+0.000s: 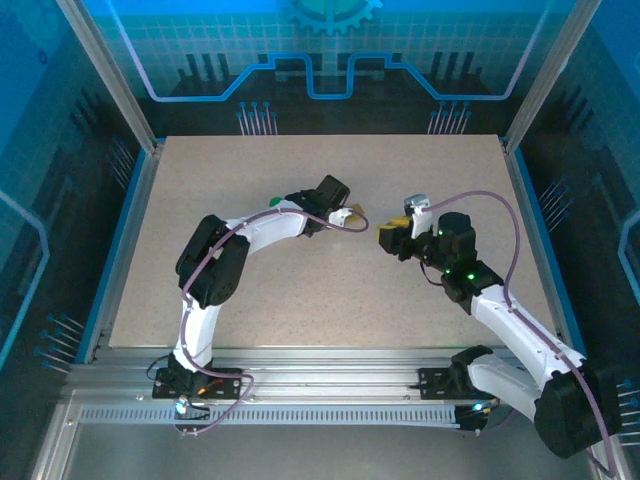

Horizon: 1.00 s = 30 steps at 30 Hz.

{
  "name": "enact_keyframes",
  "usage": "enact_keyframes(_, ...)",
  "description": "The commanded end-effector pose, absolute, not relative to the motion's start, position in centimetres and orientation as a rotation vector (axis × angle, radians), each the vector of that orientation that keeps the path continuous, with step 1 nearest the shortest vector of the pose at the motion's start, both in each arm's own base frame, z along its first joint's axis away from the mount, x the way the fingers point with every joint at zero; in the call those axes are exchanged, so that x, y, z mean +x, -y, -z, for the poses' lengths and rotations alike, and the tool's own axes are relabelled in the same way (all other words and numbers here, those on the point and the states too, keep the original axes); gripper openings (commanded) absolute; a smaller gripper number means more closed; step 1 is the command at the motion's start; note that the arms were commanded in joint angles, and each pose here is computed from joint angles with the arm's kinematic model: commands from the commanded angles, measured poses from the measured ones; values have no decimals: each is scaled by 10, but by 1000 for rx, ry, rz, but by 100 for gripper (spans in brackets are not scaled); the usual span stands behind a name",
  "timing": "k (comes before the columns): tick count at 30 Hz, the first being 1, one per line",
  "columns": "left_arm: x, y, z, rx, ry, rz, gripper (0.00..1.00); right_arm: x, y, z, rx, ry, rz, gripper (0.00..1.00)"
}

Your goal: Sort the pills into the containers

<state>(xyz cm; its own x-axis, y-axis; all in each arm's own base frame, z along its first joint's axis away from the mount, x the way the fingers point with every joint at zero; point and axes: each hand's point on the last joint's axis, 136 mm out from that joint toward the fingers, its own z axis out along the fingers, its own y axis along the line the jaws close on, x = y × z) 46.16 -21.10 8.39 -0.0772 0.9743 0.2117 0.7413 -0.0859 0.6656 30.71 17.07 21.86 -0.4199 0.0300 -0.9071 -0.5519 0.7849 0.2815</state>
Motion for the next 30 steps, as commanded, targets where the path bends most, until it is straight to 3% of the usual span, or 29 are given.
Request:
enact_keyframes(1,455,207,-92,1835,-1876,-921,0,309,-168,-219,-383,-1899,-697,11)
enact_keyframes(16,457,198,-59,2004,-1822,-1048,0,309,-168,-220,-383,-1899,-694,11)
enact_keyframes(30,464,208,-71,1977,-1749,-1103,0,309,-167,-221,-381,-1897,-694,11)
